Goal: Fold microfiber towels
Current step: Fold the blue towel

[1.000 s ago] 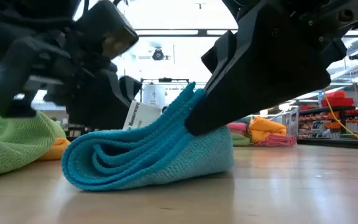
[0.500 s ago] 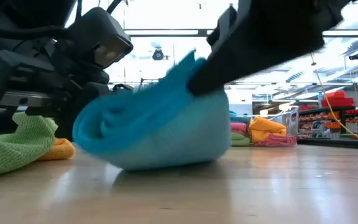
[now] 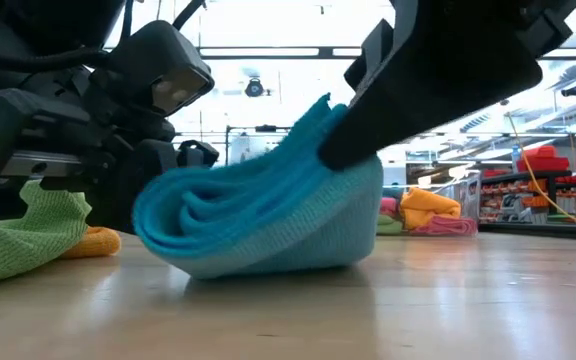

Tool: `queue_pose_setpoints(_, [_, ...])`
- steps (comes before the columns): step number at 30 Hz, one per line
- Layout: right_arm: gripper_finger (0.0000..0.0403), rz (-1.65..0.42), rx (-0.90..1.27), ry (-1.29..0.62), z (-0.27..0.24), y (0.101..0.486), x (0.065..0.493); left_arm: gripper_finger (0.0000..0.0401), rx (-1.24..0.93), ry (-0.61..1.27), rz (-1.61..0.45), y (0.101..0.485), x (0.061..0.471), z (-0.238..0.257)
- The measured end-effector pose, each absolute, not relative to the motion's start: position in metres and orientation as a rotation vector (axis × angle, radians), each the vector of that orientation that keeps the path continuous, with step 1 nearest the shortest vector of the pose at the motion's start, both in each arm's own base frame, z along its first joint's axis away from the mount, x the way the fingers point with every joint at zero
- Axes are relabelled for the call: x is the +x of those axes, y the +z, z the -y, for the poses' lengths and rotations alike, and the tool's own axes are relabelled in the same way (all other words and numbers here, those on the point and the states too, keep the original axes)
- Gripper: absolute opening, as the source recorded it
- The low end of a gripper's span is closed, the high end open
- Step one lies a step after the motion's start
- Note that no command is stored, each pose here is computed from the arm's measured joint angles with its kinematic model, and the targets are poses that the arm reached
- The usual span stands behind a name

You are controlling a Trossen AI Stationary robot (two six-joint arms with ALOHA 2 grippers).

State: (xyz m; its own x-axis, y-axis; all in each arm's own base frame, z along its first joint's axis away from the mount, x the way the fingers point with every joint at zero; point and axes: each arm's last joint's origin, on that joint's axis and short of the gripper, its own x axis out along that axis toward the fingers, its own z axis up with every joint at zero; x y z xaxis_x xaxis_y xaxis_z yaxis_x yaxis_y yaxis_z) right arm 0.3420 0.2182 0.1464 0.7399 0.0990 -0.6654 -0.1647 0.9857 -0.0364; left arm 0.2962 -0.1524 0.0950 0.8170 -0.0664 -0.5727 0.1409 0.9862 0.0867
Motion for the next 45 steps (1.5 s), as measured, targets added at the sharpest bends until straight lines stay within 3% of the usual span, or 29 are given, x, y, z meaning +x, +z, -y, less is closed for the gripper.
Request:
queue_pose_setpoints(15, [0.0015, -0.655, -0.054, 0.047, -0.21, 0.173, 0.34, 0.0022, 0.131, -0.11, -0.606, 0.095, 0.296, 0.152])
queue_pose_setpoints(22, [0.0015, -0.697, -0.04, -0.051, -0.2, 0.168, 0.34, 0.001, 0.134, -0.111, -0.607, 0.095, 0.296, 0.152])
queue_pose_setpoints(28, [0.0015, -0.715, -0.046, -0.06, -0.199, 0.167, 0.339, 0.0024, 0.179, -0.118, -0.568, 0.1, 0.295, 0.157])
queue_pose_setpoints(39, [0.0015, -0.736, -0.028, -0.077, -0.198, 0.165, 0.337, 0.0009, 0.269, 0.06, -0.551, 0.108, 0.288, 0.157])
queue_pose_setpoints(45, [0.0015, -0.757, -0.013, -0.115, -0.196, 0.163, 0.335, 0.0026, 0.288, 0.124, -0.561, 0.108, 0.288, 0.151])
